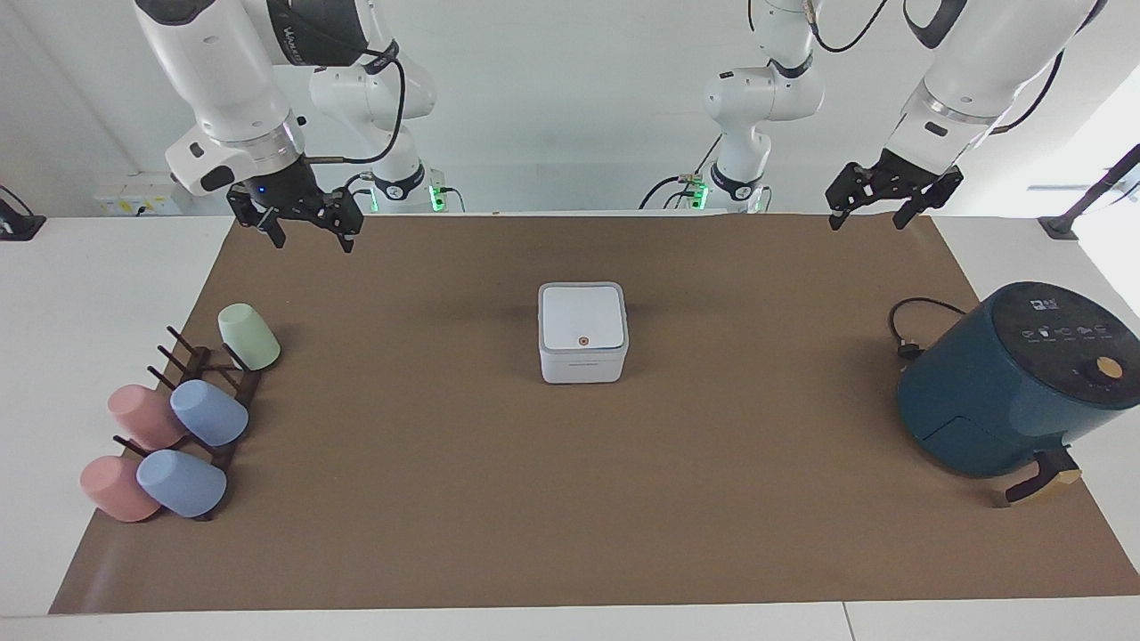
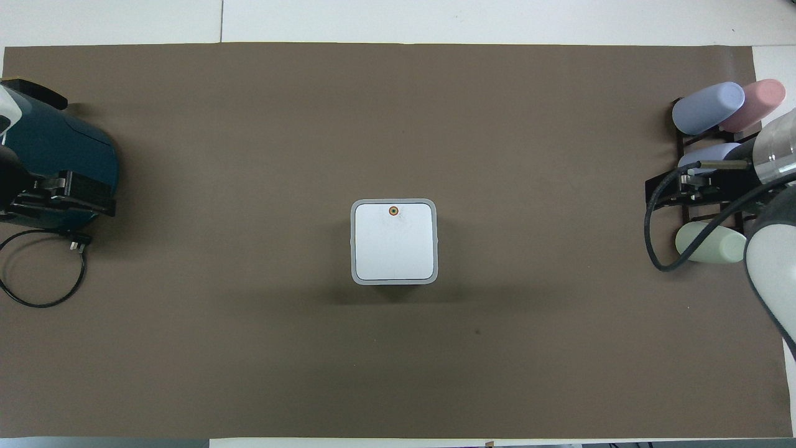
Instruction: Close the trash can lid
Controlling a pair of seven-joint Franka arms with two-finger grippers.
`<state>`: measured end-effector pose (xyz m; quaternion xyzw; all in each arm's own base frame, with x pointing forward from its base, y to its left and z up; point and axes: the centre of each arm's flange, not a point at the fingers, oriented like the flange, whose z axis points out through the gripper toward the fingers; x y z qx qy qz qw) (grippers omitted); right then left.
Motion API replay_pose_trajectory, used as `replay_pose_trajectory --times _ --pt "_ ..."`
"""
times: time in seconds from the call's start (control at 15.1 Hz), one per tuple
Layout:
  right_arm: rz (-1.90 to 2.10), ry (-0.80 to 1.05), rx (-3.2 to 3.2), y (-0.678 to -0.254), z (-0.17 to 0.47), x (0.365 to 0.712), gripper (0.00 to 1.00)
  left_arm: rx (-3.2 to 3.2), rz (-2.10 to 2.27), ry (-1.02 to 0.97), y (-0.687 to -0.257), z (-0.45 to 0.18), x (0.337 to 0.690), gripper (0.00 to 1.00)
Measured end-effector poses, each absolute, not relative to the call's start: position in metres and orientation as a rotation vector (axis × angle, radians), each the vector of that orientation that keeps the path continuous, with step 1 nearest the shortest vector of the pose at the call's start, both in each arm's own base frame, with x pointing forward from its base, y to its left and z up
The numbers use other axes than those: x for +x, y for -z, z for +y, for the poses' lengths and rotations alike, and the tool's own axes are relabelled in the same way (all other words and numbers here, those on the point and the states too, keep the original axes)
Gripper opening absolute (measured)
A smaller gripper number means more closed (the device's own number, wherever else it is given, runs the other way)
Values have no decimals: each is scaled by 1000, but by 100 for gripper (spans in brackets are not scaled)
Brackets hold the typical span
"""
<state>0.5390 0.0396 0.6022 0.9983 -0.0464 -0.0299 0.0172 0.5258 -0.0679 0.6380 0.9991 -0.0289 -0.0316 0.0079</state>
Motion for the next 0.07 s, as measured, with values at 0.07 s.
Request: replay_pose_trajectory --times 0.07 --pt "-144 93 3102 -602 40 539 100 3123 -90 99 -638 -68 526 100"
